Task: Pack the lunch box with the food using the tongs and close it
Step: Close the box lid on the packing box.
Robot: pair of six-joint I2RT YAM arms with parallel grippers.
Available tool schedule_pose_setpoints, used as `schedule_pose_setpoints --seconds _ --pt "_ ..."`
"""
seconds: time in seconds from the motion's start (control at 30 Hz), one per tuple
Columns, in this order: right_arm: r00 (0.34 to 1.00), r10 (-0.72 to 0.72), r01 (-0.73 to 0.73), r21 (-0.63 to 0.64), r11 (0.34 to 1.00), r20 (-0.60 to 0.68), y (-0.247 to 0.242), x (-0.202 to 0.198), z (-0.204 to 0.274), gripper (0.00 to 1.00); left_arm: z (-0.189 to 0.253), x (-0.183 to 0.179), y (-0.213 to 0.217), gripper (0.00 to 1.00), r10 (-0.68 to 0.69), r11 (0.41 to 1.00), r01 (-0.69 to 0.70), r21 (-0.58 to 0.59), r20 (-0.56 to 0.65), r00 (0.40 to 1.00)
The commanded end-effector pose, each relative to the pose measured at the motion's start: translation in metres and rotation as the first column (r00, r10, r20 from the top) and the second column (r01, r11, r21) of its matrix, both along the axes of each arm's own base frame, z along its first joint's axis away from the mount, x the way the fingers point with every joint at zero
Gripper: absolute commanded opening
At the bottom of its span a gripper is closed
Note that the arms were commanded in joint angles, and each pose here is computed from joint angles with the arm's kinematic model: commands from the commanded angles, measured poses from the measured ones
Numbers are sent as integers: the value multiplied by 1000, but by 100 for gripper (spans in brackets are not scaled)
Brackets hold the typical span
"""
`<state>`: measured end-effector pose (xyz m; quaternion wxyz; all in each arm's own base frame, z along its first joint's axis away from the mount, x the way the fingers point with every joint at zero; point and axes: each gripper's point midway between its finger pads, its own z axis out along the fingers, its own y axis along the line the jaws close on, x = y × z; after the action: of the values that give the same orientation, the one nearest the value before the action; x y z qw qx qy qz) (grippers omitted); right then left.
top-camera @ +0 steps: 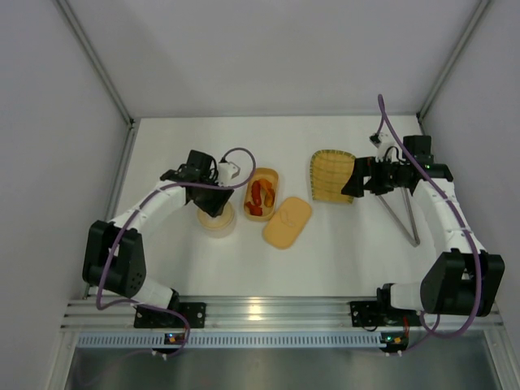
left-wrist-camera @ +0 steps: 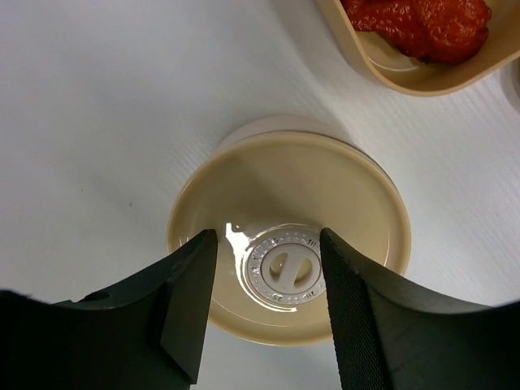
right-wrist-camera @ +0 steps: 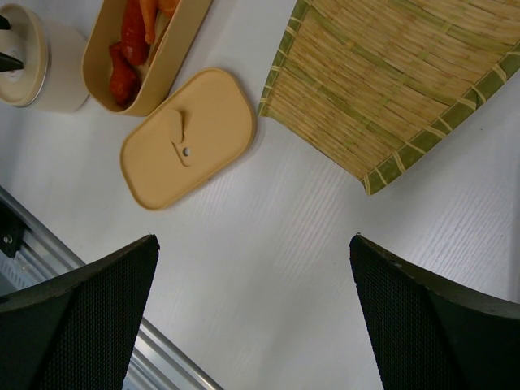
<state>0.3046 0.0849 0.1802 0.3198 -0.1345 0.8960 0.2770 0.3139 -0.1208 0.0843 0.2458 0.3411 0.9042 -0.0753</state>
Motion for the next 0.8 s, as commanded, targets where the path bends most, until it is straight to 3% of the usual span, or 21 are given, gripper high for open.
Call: schedule_pose_setpoints --seconds 0.0,0.5,0.77 --pt "996 41 -42 6 999 83 9 3 23 99 -28 -62 28 59 1 993 29 115 -251 968" --pt "996 49 -49 -3 999 80 8 0 23 99 -53 -87 33 62 -13 988 66 138 -354 935" --pt "992 79 -76 -30 997 95 8 1 27 99 20 -55 7 70 -32 999 32 -1 -166 986"
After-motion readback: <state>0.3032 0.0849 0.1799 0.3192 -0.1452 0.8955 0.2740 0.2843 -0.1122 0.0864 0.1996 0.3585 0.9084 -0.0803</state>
